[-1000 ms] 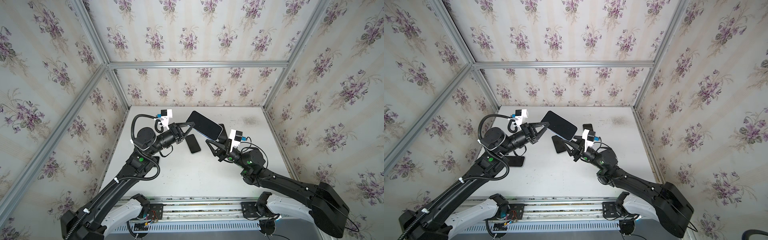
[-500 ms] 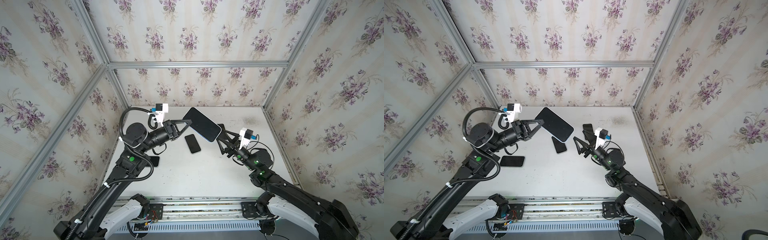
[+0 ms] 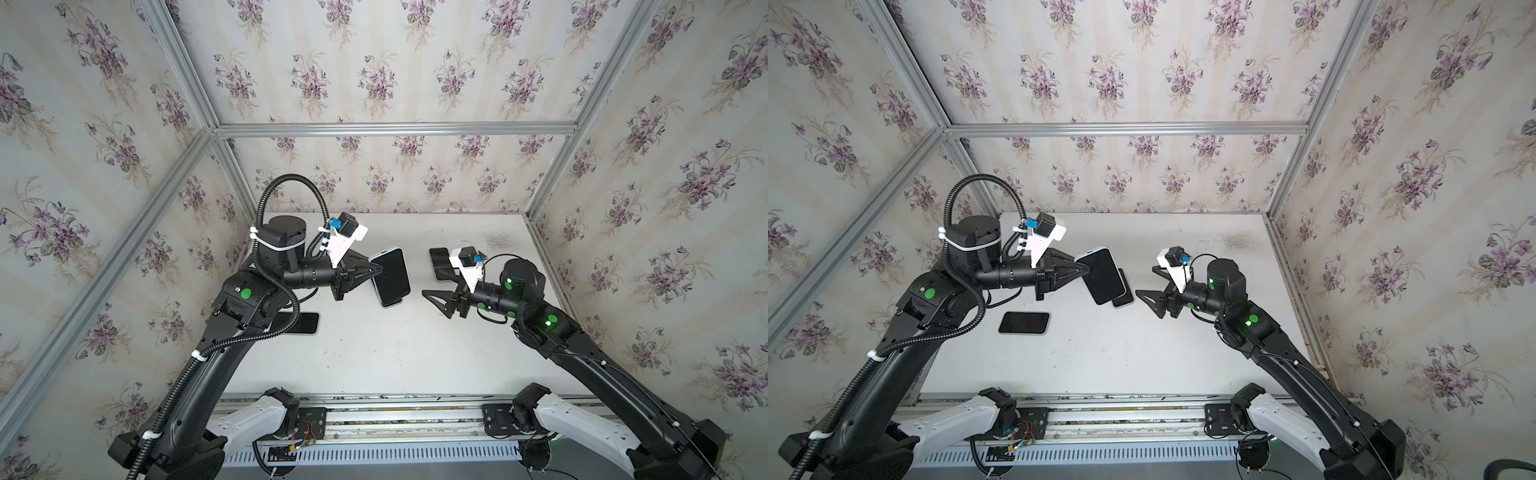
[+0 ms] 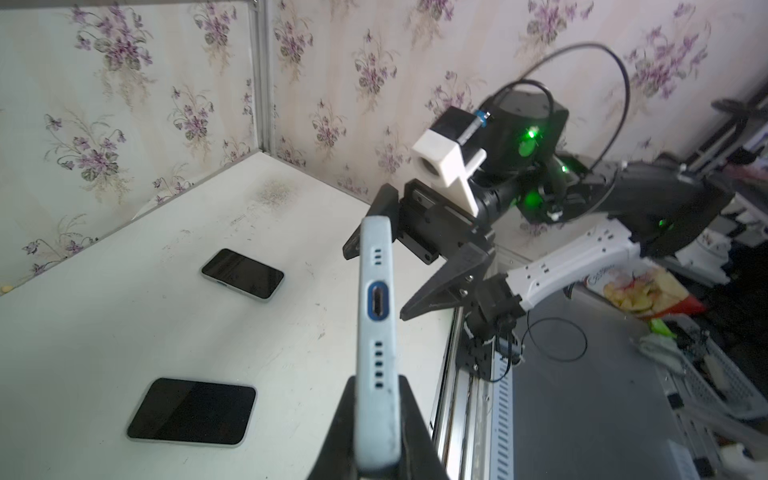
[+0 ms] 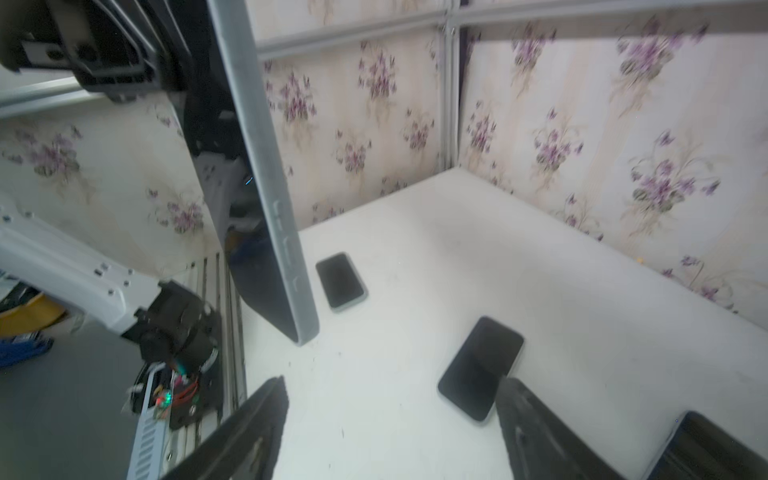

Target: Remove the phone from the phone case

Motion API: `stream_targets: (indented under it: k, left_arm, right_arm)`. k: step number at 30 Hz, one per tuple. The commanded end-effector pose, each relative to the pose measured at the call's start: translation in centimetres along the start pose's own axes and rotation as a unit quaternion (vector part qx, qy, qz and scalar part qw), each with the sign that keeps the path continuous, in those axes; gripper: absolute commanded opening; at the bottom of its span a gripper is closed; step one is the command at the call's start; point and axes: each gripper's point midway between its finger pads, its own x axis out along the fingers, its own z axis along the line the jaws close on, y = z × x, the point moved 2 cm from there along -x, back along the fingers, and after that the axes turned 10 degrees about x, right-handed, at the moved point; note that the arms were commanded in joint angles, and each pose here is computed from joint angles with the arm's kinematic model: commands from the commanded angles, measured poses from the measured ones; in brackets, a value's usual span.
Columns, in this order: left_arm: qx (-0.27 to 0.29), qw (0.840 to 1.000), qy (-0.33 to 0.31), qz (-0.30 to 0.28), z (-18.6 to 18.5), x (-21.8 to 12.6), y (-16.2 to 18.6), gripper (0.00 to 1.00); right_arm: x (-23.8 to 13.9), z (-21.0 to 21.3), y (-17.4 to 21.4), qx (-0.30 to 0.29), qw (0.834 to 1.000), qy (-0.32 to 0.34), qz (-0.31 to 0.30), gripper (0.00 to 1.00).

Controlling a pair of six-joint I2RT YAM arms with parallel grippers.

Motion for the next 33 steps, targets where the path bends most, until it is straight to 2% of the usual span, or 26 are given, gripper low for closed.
stream_targets:
  k: [1, 7, 12, 15, 33]
  left_arm:
    - [0.099, 0.993, 0.059, -0.019, -1.8, 0.2, -0.4, 0.0]
    - [0.129, 0.99, 0.064, -0.015, -2.1, 0.6, 0.0, 0.0]
    - [0.143, 0.986, 0.078, -0.021, -2.7, 0.7, -0.1, 0.0]
    - [0.153, 0.984, 0.087, -0.026, -3.3, 0.6, -0.3, 0.0]
    - [0.166, 0.98, 0.103, -0.03, -4.2, 0.8, 0.0, 0.0]
  right_arm:
    - [0.3, 1.6, 2.2, -0.049, 0.994, -0.069, 0.062, 0.77]
    - [-0.5, 4.2, 2.9, -0.114, 0.978, -0.158, 0.073, 0.68]
    - [-1.2, 6.1, 3.0, -0.138, 0.965, -0.218, 0.052, 0.62]
    - [-1.1, 6.2, 3.3, -0.149, 0.962, -0.224, 0.052, 0.55]
    - [0.2, 6.5, 3.2, -0.154, 0.958, -0.236, 0.048, 0.41]
